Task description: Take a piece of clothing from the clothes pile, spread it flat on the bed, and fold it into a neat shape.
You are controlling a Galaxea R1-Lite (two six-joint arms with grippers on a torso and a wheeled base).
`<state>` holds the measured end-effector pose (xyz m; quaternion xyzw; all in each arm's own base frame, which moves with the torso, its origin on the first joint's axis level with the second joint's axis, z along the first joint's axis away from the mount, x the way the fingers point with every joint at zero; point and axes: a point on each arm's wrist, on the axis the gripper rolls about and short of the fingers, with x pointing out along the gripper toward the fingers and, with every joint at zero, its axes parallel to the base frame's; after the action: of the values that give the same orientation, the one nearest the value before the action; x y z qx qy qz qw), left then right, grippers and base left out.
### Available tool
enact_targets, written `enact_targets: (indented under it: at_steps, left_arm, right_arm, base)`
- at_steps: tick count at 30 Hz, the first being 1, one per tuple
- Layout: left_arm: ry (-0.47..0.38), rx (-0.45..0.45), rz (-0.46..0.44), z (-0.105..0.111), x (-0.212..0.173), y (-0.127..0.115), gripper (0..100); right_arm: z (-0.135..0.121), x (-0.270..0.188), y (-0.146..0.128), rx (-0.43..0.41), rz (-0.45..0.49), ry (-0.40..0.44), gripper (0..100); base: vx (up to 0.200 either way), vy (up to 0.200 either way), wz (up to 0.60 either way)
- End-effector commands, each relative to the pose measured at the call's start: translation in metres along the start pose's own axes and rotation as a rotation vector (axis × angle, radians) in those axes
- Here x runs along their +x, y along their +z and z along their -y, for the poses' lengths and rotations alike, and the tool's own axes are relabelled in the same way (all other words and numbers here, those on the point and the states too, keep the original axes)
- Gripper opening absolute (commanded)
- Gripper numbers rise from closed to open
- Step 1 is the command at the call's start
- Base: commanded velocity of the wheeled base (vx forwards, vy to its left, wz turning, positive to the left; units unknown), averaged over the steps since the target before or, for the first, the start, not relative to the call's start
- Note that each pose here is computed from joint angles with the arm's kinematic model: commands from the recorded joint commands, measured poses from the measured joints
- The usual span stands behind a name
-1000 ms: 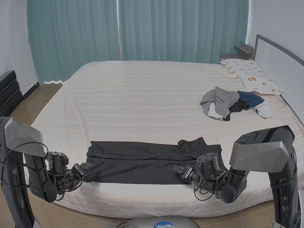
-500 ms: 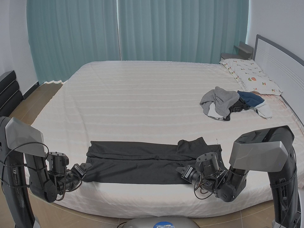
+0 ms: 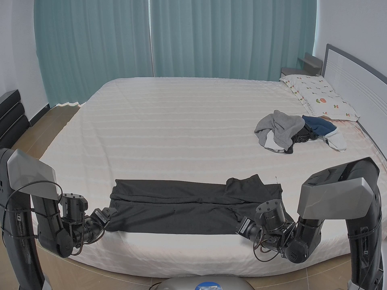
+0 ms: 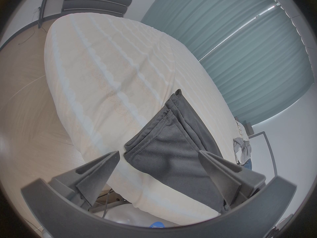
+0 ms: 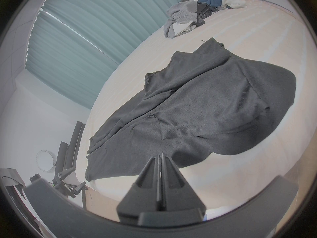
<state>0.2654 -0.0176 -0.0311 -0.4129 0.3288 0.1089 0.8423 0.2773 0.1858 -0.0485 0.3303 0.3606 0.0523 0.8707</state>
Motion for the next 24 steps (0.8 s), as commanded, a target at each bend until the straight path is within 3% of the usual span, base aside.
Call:
enact_targets:
  at_steps: [1,5,11,12,19,24]
  left_arm:
    - [0.002,-0.001,-0.001,0.000,0.000,0.000,100]
    - [0.002,0.001,-0.001,0.000,0.000,0.000,100]
    - [0.001,0.001,0.000,0.000,0.000,0.000,100]
    - [0.002,0.001,-0.001,0.000,0.000,0.000,100]
    - [-0.009,-0.010,0.007,0.002,0.000,0.002,100]
    - [-0.006,-0.006,0.003,0.001,0.000,0.001,100]
  right_arm:
    - [-0.001,-0.011,0.002,-0.003,-0.001,0.003,0]
    - [-0.003,-0.017,0.009,0.008,0.024,0.021,0]
    - [0.001,-0.031,0.043,0.049,0.077,0.058,0]
    - [0.003,-0.033,0.047,0.057,0.073,0.060,100]
    - [0.010,-0.038,0.092,0.109,0.143,0.120,100]
    - [0.019,-0.017,0.118,0.066,0.156,0.107,100]
  base:
    - [0.000,0.000,0.00]
    - [0.000,0.000,0.00]
    - [0.000,0.000,0.00]
    - [0.000,0.000,0.00]
    - [0.000,0.000,0.00]
    - [0.000,0.000,0.00]
